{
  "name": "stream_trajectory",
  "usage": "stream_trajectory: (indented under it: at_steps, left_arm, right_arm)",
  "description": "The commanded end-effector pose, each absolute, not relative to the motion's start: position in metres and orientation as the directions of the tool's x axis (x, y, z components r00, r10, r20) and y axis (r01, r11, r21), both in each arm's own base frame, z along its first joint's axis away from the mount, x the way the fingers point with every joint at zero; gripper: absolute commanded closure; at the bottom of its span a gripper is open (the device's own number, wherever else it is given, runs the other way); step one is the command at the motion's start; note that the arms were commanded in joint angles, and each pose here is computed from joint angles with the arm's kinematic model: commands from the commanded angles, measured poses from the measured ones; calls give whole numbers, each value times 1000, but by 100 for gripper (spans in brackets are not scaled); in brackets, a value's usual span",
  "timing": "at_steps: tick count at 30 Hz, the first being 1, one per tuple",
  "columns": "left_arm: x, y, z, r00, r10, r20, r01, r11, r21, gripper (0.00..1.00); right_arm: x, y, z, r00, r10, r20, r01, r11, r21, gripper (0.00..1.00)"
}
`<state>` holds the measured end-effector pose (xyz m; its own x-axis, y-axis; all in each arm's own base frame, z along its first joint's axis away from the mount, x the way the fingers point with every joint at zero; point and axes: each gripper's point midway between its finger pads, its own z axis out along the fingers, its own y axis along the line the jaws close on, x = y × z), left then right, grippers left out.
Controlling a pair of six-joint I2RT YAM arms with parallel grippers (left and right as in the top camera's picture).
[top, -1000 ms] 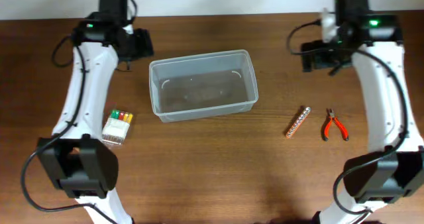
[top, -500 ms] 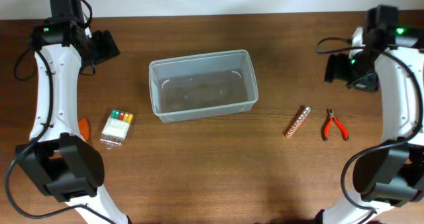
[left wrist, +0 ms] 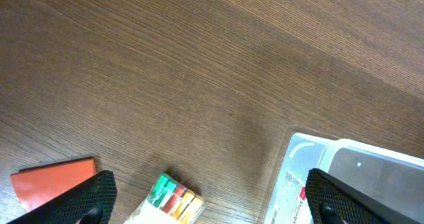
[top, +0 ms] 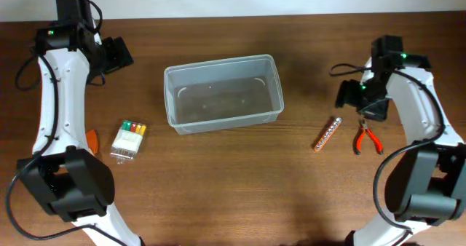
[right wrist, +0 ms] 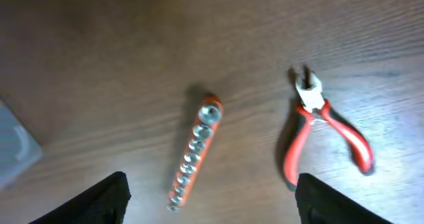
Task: Pack container
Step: 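Lower the right gripper and grasp the orange socket rail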
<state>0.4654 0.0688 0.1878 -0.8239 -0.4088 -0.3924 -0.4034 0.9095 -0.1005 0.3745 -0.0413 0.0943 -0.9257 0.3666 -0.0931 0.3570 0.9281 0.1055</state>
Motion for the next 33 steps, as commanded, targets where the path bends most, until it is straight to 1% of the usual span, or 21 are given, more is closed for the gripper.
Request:
stream_trajectory:
  at_steps: [1, 2, 8, 13, 25, 33]
  left_arm:
    - [466, 71, 199, -814, -405, -416, -401, 910, -102, 3]
    - [466, 71, 199, -814, -405, -416, -401, 910, -102, 0]
    - [466, 71, 199, -814, -405, -416, -401, 910, -102, 1]
    - [466, 71, 199, -814, -405, -416, -401, 910, -102, 1]
    - [466, 71, 199, -814, -405, -416, -401, 910, -102, 1]
    - [466, 71, 199, -814, -406, -416, -401, 910, -102, 1]
  right_arm:
    - [379, -20, 92, -908, 408, -92, 396, 909, 129, 21]
    - [381, -15, 92, -907, 410, -94, 397, 908, 131, 21]
    - [379, 0, 80, -902, 422, -95, 411, 904, 116, 21]
    - [372, -2, 70, -892, 446, -76, 438, 893, 104, 22]
    - [366, -4, 61, -869, 492, -61, 486, 870, 86, 28]
    - [347, -7, 39, -857, 515, -21, 514, 857, 45, 28]
